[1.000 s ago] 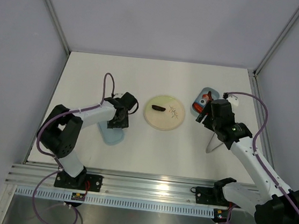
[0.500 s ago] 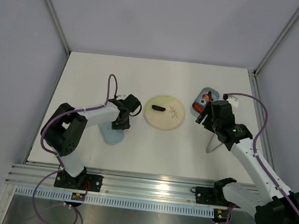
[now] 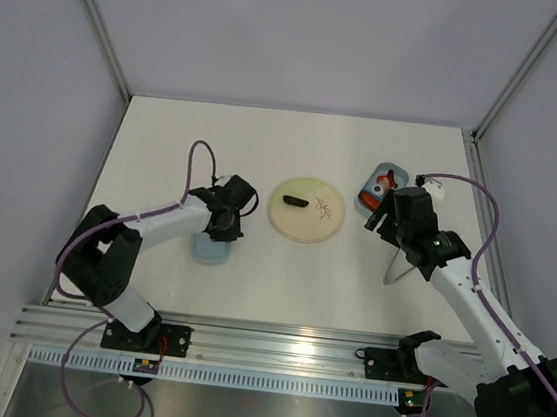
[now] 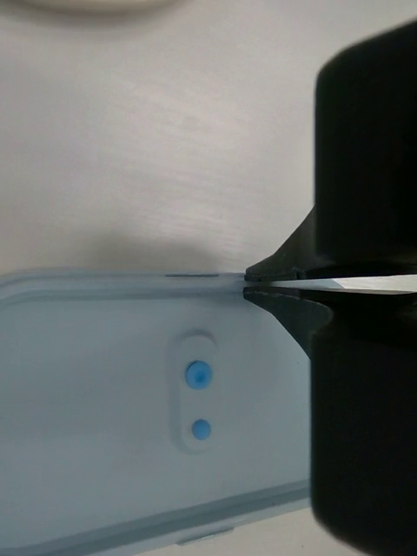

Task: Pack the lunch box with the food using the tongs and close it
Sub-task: Pick up the box lid from the center of the board.

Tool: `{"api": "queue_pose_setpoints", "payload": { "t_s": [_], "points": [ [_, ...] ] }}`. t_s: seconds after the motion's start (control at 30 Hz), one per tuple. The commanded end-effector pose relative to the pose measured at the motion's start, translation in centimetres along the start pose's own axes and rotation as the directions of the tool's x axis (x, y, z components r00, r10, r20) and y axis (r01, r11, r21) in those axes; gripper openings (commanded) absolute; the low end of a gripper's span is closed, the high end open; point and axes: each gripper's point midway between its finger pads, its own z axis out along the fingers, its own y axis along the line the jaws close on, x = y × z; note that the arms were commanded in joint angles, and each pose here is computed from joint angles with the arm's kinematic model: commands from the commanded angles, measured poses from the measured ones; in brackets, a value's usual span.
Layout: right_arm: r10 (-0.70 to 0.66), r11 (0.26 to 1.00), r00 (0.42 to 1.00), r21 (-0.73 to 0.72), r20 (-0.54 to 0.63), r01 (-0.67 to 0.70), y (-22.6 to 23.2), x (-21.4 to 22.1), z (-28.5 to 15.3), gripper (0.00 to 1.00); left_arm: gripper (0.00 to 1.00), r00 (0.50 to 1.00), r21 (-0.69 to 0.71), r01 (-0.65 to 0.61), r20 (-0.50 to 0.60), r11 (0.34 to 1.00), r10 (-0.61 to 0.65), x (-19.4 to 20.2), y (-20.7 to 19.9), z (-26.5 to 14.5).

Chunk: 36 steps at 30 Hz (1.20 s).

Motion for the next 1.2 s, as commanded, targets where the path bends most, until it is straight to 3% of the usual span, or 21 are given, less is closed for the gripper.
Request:
{"api": "queue_pose_setpoints", "payload": {
  "t_s": [0.0, 0.37, 0.7, 0.93, 1.17],
  "points": [
    [0.004, 0.999, 1.0, -0.039, 0.013, -0.003, 1.0, -0.7, -0.7, 0.79, 0.0, 0.996, 0.201, -0.042, 0.091, 0.979, 0.024, -2.2, -2.9, -3.8],
    [-0.018, 0.974, 0.989, -0.224, -0.148, -0.016, 5.4, 1.7, 0.6, 0.78, 0.0, 0.991, 0.41, -0.111, 0.109, 0.905, 0.072, -2.8, -5.6, -9.2],
    [0.007, 0.93, 0.978, -0.359, -0.206, -0.082, 8.1, 2.4, -0.6, 0.79, 0.0, 0.981, 0.682, -0.194, 0.126, 0.705, 0.148, -2.9, -10.3, -15.2],
    [0.081, 0.804, 0.938, -0.534, -0.337, -0.262, 13.7, 2.8, -1.6, 0.81, 0.0, 0.983, 0.698, -0.184, 0.115, 0.692, 0.145, -2.7, -10.7, -15.3],
    [0.015, 0.76, 0.909, -0.586, -0.417, -0.281, 18.2, 4.5, -1.1, 0.81, 0.0, 0.984, 0.7, -0.18, 0.121, 0.691, 0.134, -3.0, -10.7, -15.5]
  ]
}}
